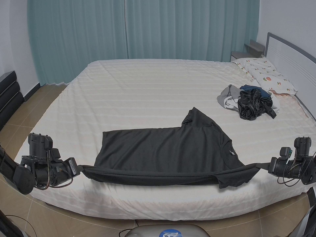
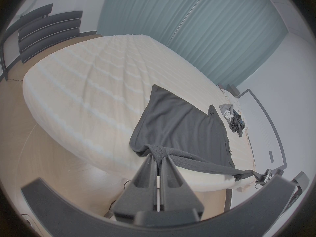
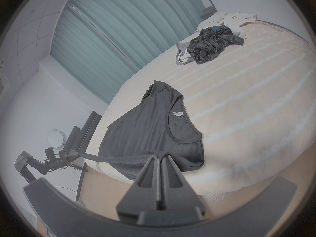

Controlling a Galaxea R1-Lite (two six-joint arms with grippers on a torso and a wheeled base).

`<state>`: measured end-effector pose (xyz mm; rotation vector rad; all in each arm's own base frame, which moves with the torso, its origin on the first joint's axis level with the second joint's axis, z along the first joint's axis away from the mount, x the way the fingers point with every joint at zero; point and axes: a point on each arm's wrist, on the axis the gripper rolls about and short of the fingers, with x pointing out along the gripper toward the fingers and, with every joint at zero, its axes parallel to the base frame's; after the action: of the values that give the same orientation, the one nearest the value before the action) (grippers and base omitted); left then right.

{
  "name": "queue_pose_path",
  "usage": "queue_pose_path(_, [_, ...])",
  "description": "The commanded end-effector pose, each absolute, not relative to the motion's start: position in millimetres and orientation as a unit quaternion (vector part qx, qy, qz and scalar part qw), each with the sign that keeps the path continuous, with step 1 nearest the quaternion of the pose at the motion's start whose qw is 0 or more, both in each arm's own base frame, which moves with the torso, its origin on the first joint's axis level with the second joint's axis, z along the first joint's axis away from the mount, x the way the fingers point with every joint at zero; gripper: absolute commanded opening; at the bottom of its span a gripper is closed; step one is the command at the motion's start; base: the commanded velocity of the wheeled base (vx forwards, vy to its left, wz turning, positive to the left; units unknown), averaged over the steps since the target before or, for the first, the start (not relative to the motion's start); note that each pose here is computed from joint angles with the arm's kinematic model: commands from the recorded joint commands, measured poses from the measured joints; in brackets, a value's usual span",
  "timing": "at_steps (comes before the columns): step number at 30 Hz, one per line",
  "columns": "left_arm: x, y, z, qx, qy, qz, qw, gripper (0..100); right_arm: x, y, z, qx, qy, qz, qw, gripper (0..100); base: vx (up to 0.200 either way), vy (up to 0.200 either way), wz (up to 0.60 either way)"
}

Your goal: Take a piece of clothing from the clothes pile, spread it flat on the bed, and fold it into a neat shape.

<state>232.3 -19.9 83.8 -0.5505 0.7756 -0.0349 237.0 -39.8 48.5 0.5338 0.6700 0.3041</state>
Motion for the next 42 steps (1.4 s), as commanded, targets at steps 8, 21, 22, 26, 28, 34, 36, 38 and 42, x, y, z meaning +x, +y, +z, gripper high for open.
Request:
queue_pose_path(8, [208, -18, 96, -0.240, 0.394, -0.021, 0.887, 0, 214, -33, 56, 0.254, 0.322, 0.157, 0.898, 0, 0.000, 0.000, 0.00])
queue_pose_path(21, [250, -21, 77, -0.245, 0.417, -0.011, 0.875, 0, 243, -39, 44, 0.261, 0.331, 0.152, 0.894, 0, 0.000, 0.000, 0.00])
queue_pose_path(22, [254, -20, 76, -0.245, 0.417, -0.009, 0.875, 0, 246, -39, 42, 0.261, 0.333, 0.153, 0.893, 0, 0.000, 0.000, 0.00])
queue_pose_path(26, [265, -20, 72, -0.245, 0.418, -0.007, 0.875, 0, 258, -38, 37, 0.260, 0.335, 0.159, 0.891, 0, 0.000, 0.000, 0.00])
queue_pose_path(28, [273, -20, 69, -0.246, 0.421, -0.005, 0.873, 0, 266, -36, 32, 0.258, 0.340, 0.163, 0.890, 0, 0.000, 0.000, 0.00])
queue_pose_path(34, [294, -22, 54, -0.254, 0.433, 0.003, 0.865, 0, 286, -30, 26, 0.258, 0.342, 0.170, 0.888, 0, 0.000, 0.000, 0.00])
queue_pose_path(36, [303, -22, 53, -0.269, 0.429, 0.009, 0.862, 0, 292, -28, 22, 0.262, 0.345, 0.171, 0.885, 0, 0.000, 0.000, 0.00])
queue_pose_path(38, [310, -23, 52, -0.284, 0.425, 0.015, 0.859, 0, 298, -29, 17, 0.266, 0.347, 0.170, 0.883, 0, 0.000, 0.000, 0.00])
queue_pose_path(42, [322, -23, 46, -0.294, 0.426, 0.020, 0.856, 0, 308, -31, 8, 0.263, 0.349, 0.154, 0.886, 0, 0.000, 0.000, 0.00])
